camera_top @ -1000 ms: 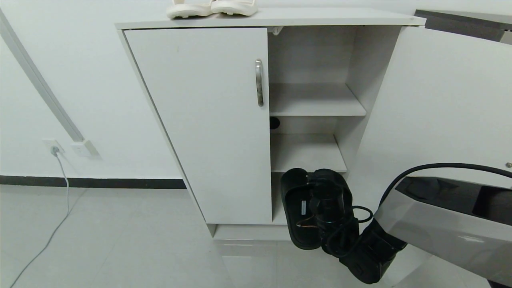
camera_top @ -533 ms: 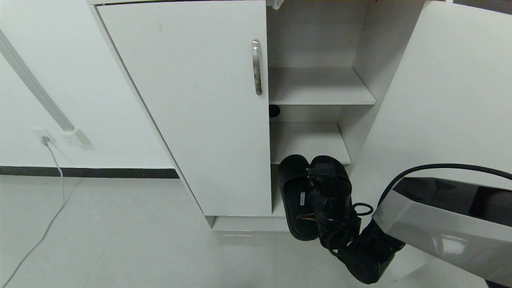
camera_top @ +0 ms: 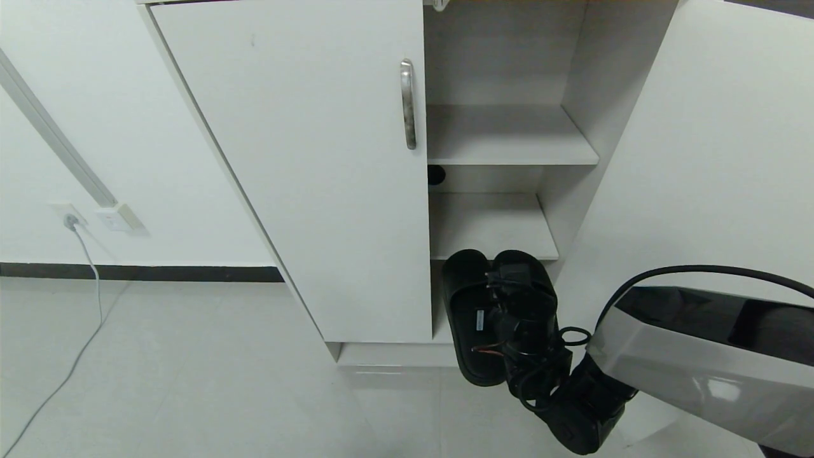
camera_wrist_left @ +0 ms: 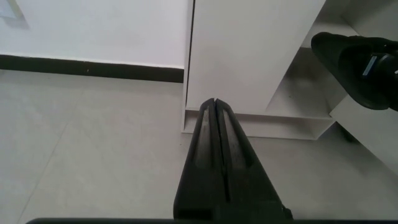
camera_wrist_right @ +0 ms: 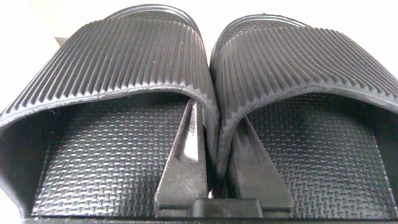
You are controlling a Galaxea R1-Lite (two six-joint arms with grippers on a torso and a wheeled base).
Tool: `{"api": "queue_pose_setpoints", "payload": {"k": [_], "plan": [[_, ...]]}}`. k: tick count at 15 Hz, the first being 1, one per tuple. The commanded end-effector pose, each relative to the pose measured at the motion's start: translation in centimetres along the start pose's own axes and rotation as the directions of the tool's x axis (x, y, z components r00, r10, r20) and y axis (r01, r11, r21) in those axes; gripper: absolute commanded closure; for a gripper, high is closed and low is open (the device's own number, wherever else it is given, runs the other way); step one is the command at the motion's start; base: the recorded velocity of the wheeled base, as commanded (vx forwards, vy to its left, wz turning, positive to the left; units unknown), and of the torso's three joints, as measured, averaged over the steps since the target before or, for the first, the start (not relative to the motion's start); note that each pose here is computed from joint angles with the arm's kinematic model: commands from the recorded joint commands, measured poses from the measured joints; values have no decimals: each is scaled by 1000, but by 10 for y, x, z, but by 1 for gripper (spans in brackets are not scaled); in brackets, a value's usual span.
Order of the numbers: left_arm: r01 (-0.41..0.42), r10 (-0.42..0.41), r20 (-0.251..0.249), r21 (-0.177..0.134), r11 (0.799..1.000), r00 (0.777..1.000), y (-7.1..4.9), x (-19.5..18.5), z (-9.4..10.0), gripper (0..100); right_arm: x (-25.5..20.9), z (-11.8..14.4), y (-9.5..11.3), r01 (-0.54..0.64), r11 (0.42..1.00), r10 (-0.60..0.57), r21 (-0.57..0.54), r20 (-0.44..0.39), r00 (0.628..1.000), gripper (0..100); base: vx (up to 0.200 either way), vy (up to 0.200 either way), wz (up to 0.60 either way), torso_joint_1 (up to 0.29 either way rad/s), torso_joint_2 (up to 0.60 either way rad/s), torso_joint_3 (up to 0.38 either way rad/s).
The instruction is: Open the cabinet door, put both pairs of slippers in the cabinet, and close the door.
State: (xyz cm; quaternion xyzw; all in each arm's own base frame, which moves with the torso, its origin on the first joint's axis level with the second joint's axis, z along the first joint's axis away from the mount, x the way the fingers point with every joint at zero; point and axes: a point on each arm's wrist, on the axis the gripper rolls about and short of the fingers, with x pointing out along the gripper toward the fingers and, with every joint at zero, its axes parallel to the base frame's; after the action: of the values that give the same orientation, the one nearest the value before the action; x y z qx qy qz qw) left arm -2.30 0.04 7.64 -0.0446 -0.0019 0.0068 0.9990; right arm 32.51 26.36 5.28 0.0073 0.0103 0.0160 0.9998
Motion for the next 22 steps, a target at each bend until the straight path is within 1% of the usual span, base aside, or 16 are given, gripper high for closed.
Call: {"api": "queue_pose_setpoints", "payload": {"k": [1, 5, 8, 11, 20, 22], "plan": [[0, 0, 0, 0, 1000, 1000, 0, 0, 0, 100, 0, -1, 1, -1, 1000, 1, -2, -1, 1000, 100, 0, 0, 0, 0, 0, 0], [0, 0, 0, -1, 1000, 1000, 0, 0, 0, 100, 1, 1, 1, -1, 1000, 1, 1, 3, 1000, 100, 0, 0, 0, 0, 0, 0], [0, 0, 1, -1, 1000, 1000, 0, 0, 0, 100, 6, 3, 6, -3, 1000, 3, 7, 11, 1000, 100, 0, 0, 0, 0, 0, 0], [0, 0, 1, -1, 1000, 1000, 0, 0, 0, 100, 9, 1, 7, -28, 999, 28, -25, 9, 1000, 100, 0, 0, 0, 0, 0, 0], [3, -3, 0, -1, 1000, 1000, 0, 0, 0, 100, 18, 4, 3, -9, 1000, 9, -19, 11, 1000, 100, 0, 0, 0, 0, 0, 0], [3, -3, -2, -1, 1000, 1000, 0, 0, 0, 100, 20, 5, 2, -5, 1000, 5, -17, 14, 1000, 100, 200, 0, 0, -5, 2, 5]]}}
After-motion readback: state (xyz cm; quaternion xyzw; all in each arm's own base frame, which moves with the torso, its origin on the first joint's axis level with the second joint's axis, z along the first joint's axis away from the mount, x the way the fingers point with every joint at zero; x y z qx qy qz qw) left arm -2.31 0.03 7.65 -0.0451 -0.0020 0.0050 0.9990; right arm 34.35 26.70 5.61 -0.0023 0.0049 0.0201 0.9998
